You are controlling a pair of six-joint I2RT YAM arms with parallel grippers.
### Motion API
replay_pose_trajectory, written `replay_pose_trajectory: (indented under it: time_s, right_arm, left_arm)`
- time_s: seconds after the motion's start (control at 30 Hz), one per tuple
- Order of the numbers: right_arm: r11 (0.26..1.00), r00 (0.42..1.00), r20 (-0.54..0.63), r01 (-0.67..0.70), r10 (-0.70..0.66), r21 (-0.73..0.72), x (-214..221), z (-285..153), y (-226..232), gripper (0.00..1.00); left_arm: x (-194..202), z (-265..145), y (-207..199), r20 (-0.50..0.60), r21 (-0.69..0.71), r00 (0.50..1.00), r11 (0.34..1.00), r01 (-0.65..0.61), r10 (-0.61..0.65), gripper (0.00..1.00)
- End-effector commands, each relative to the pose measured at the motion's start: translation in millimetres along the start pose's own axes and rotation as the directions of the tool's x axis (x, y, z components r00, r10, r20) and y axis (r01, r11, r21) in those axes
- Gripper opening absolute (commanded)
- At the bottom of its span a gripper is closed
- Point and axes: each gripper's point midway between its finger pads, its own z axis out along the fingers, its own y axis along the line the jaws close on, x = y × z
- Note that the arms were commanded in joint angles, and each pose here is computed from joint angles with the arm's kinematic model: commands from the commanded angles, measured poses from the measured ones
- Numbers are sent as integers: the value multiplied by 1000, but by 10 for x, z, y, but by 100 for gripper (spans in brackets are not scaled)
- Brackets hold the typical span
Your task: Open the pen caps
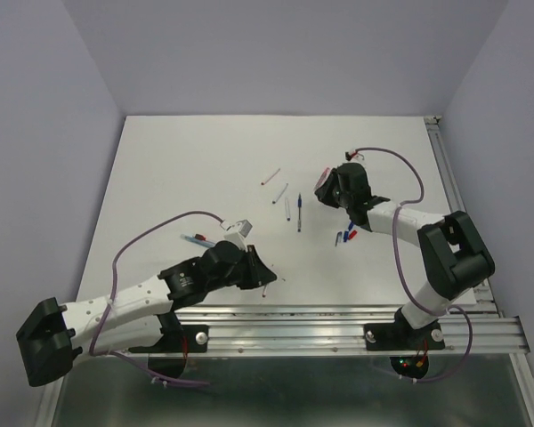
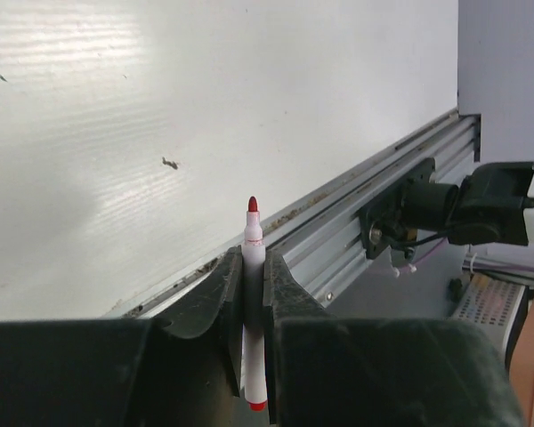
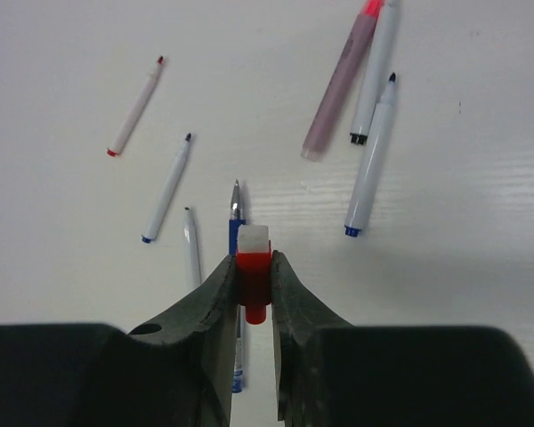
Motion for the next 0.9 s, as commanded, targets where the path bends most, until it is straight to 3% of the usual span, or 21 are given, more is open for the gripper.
replay_pose_trajectory:
  time_s: [0.0, 0.47, 0.87]
  right_arm:
    - [998, 999, -48, 2, -5, -61, 149, -88, 40, 13]
    - [995, 988, -156, 1, 15, 99, 667, -340, -498, 17]
    - [990, 982, -191, 26, 0, 136, 898, -626, -700, 27]
  left_arm:
    - [-306, 8, -16, 98, -40, 995, 999, -23, 27, 0]
    - [-596, 4, 157, 163, -88, 986, 996, -15, 29, 0]
    - [-1104, 179, 322, 222, -228, 969, 972, -56, 108, 0]
